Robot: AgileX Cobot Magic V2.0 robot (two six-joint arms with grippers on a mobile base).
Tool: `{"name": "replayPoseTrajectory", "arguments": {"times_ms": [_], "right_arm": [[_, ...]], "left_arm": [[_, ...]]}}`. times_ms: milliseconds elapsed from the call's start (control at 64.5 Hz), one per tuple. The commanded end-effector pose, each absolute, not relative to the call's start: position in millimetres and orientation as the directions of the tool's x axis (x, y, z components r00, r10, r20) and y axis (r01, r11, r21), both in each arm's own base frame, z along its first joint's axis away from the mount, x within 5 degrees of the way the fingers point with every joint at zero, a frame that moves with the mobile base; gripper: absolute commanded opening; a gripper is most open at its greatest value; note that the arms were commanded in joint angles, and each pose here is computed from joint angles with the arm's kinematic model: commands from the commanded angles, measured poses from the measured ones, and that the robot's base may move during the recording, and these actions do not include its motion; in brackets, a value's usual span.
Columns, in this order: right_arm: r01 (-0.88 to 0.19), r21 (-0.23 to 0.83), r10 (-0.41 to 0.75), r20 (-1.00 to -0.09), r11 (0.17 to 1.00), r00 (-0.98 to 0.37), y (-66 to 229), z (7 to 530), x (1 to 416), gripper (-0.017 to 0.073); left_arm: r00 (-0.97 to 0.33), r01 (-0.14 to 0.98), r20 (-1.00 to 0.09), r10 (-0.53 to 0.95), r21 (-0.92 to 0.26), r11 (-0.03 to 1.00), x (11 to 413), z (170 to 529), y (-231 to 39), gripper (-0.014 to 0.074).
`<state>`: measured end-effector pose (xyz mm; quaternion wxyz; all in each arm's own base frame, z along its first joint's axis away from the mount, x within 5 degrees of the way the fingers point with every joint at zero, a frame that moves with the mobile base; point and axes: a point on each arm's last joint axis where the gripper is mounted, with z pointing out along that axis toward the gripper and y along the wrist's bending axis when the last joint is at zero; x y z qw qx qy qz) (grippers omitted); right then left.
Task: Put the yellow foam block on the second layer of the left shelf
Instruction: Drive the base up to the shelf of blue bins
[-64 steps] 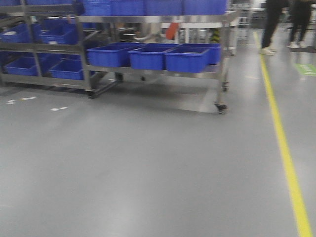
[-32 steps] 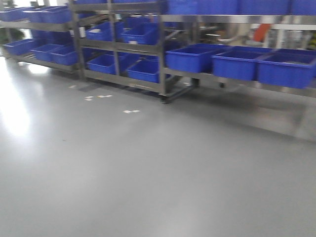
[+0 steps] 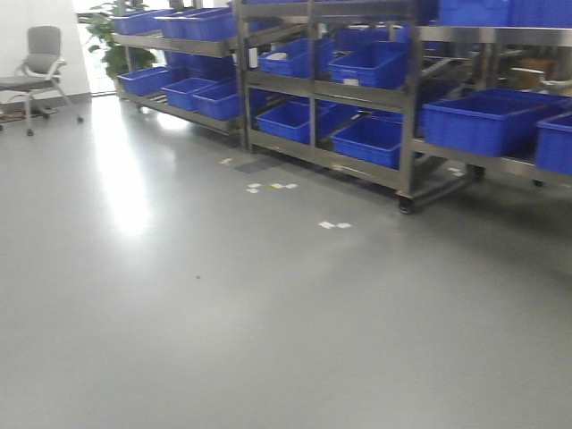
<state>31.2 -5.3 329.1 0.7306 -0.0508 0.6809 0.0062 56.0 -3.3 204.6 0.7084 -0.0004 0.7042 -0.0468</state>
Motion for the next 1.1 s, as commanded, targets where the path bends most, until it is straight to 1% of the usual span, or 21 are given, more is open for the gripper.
{"name": "replayPoseTrajectory", "arguments": {"times_ms": [0, 1086], "right_arm": [[-0.080, -0.089, -0.075, -0.983, 0.993, 0.165, -4.0, 344.3, 29.6, 0.0309], [-0.079, -0.089, -0.075, -0.984, 0.993, 0.163, -4.1, 344.1, 29.7, 0.0309]], "left_arm": [[0.056, 0.086, -0.995, -0.077, -0.072, 0.994, 57.4, 203.3, -4.7, 0.0137], [0.056, 0.086, -0.995, -0.077, -0.072, 0.994, 57.4, 203.3, -4.7, 0.0137]]}}
